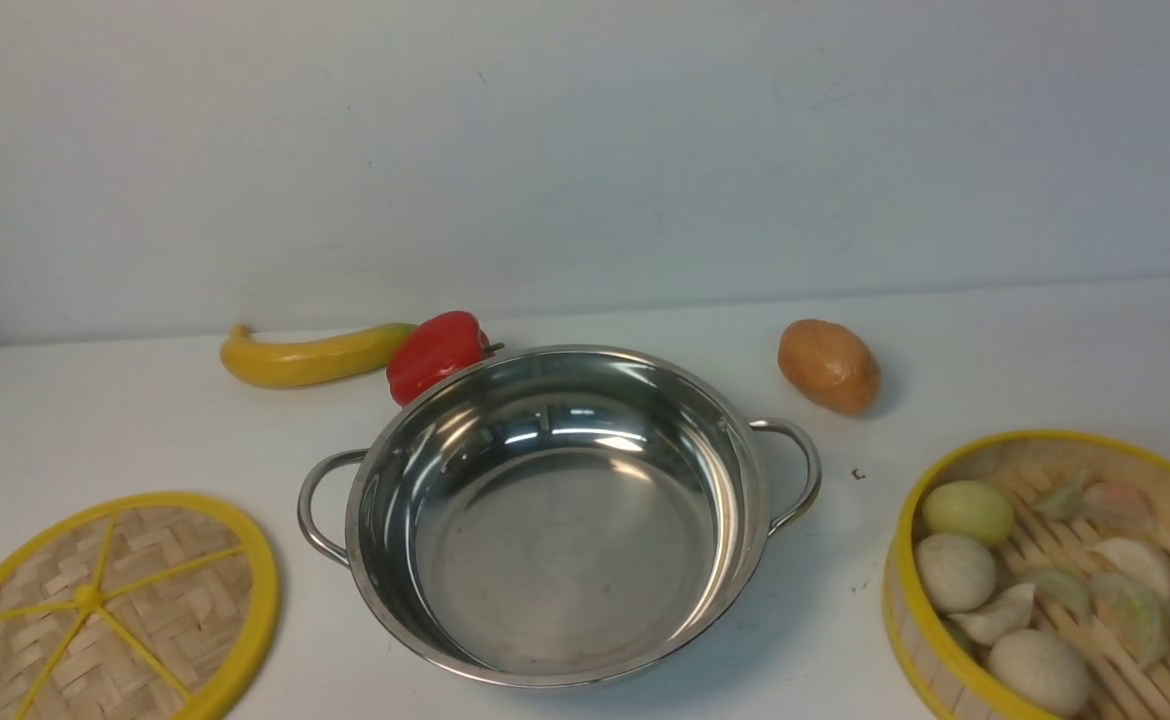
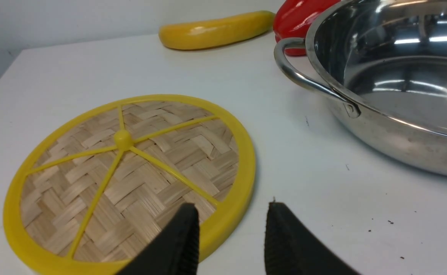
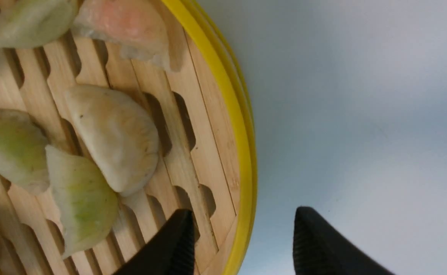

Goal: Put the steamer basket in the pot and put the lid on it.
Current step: Use the right arm to lift the steamer closest to it

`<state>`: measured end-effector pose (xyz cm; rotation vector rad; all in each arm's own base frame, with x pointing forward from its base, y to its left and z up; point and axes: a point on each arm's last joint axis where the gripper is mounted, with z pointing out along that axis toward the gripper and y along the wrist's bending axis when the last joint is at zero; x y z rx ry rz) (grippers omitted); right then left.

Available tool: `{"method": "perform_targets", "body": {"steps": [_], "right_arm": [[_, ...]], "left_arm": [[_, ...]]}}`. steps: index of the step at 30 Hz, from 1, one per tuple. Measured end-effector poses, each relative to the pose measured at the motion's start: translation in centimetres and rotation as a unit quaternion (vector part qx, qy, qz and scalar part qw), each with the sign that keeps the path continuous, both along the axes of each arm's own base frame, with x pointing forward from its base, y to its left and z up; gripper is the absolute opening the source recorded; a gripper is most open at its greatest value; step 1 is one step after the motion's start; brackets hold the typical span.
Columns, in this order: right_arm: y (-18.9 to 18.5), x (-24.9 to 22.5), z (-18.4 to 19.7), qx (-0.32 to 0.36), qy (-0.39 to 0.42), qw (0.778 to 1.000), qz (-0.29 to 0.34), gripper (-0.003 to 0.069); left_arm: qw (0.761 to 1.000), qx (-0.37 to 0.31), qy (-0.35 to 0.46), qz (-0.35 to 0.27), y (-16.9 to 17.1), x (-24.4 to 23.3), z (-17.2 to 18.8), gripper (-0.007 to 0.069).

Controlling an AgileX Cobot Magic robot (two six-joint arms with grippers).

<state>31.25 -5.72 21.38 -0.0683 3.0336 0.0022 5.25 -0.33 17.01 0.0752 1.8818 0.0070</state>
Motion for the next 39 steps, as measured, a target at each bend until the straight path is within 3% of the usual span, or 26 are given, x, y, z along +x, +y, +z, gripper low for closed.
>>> {"method": "perform_targets", "body": {"steps": [19,26,39], "right_arm": [[-0.4,1.2,-3.3,-0.004,0.026,1.000,0.014,0.0316],[-0.4,1.4,-4.2,-0.002,0.039,0.999,0.014,0.0267],[-0.4,1.3,-5.2,0.002,0.065,0.998,0.014,0.0073]], "left_arm": [[1.000,0.000,0.000,0.000,0.0,0.0,0.0,0.0238],[1.000,0.000,0.000,0.000,0.0,0.0,0.0,0.0238],[1.000,0.000,0.000,0.000,0.0,0.0,0.0,0.0238]]}}
